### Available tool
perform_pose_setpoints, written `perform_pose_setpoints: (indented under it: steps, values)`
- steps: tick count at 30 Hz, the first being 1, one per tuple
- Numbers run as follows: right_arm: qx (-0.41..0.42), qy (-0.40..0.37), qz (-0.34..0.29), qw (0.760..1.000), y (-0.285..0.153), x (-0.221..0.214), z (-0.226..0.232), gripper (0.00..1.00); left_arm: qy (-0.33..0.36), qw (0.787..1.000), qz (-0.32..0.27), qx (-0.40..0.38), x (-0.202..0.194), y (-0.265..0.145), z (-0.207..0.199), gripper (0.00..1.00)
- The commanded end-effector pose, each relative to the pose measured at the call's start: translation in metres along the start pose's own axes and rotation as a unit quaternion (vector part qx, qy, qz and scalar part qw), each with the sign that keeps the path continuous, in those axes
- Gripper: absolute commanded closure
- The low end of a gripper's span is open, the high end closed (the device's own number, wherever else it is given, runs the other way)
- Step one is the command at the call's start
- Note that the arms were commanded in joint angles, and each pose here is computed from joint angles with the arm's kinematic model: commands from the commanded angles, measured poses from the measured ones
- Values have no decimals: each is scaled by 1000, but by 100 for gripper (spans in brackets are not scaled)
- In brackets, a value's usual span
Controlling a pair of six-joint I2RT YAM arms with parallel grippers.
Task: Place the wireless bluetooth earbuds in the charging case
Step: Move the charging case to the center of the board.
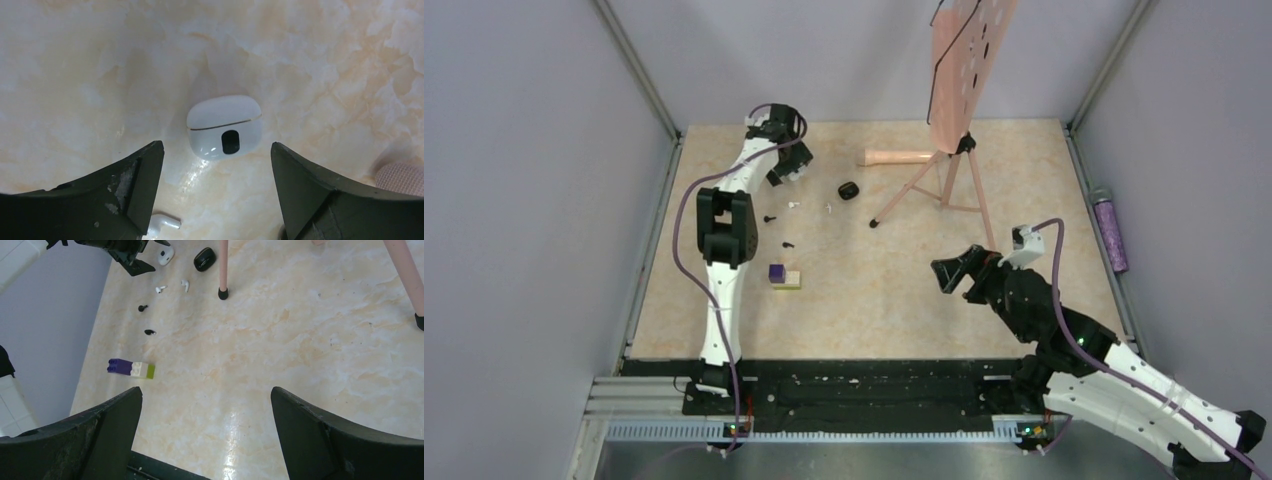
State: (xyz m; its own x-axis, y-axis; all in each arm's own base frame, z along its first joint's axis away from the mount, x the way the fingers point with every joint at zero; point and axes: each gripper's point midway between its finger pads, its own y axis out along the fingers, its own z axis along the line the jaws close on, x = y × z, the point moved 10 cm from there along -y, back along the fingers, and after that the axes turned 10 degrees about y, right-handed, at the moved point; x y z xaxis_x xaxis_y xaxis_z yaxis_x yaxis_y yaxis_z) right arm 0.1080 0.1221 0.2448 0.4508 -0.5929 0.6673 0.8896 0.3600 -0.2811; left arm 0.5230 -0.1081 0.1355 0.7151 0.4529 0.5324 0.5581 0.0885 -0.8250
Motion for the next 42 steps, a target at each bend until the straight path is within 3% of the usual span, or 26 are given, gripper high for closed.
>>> perform_pose_setpoints:
  steps: [1,9,14,18,24,34,42]
  values:
    - [11,12,-18,1000,1,7,7,1,18,997,-72,26,15,3,-13,17]
    - [10,10,-15,1000,4,6,9,1,27,998,-52,36,-1,25,-16,20]
    - [9,8,-9,1000,7,3,10,1,40,996,-57,55,-5,24,-14,27]
    - [11,7,-9,1000,10,2,11,1,48,995,-57,59,-6,24,-12,39]
    - [11,6,-5,1000,12,0,11,1,60,995,-56,57,-6,19,-10,43]
    - [13,7,-4,1000,15,-2,12,1,113,991,-76,16,-17,-35,-16,42]
    - [21,8,3,1000,20,-5,16,1,195,979,-47,-28,-47,-84,-20,42]
